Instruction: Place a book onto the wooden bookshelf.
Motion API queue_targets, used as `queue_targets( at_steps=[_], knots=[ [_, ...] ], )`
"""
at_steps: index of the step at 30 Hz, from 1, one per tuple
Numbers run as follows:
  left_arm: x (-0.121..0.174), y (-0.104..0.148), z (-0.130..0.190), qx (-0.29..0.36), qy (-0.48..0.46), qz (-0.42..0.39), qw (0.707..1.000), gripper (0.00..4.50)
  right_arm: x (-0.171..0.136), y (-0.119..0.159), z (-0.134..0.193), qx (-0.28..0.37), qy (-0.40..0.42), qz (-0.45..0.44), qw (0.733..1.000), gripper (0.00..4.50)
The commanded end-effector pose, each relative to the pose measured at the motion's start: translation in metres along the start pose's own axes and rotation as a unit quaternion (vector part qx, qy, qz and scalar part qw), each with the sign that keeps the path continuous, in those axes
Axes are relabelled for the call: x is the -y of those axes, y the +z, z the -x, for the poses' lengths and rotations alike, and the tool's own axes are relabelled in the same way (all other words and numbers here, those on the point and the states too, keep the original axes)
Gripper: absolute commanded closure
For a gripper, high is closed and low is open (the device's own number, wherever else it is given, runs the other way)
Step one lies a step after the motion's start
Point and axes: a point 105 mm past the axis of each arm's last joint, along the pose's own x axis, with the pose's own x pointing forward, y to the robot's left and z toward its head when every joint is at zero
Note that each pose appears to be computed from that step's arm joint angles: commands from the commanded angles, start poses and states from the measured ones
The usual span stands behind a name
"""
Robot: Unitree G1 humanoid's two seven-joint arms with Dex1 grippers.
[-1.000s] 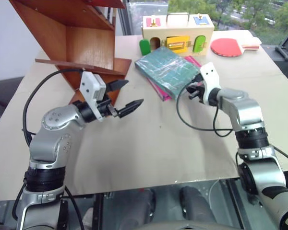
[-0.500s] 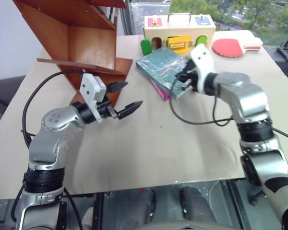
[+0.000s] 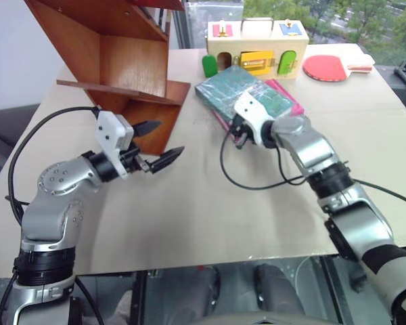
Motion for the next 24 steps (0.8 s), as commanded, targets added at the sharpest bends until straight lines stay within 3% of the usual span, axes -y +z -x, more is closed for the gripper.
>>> queue_targets(
  at_steps=[1,9,11,13,15,17,20,24],
  knots=[
    [-0.003,0.014,-0.001,0.015,-0.003,-0.027,1.0,0.0,-0.005,0.008,0.015,0.01,0.005,0.023,1.0,4.4],
    [-0.005,0.016,-0.008,0.018,-0.012,-0.03,0.999,0.0,0.009,-0.025,0.048,-0.034,-0.046,-0.009,0.998,4.4],
    [-0.005,0.016,-0.009,0.019,-0.015,-0.03,0.999,0.0,0.009,-0.025,0.055,-0.034,-0.053,-0.007,0.998,4.4],
    [-0.005,0.016,-0.01,0.019,-0.018,-0.029,0.999,0.0,0.009,-0.006,0.06,0.006,-0.051,-0.011,0.999,4.4],
    [-0.006,0.016,-0.012,0.021,-0.023,-0.029,0.999,0.0,0.023,0.023,0.062,0.061,-0.077,-0.04,0.994,4.4],
    [-0.007,0.016,-0.013,0.022,-0.024,-0.03,0.999,0.0,0.049,0.036,0.061,0.073,-0.137,-0.046,0.987,4.4],
    [-0.008,0.017,-0.014,0.023,-0.023,-0.031,0.999,0.0,0.097,0.041,0.056,0.055,-0.246,-0.013,0.968,4.4],
    [-0.009,0.018,-0.013,0.025,-0.019,-0.032,0.999,0.0,0.131,0.033,0.037,0.034,-0.289,-0.024,0.956,4.4]
  ],
)
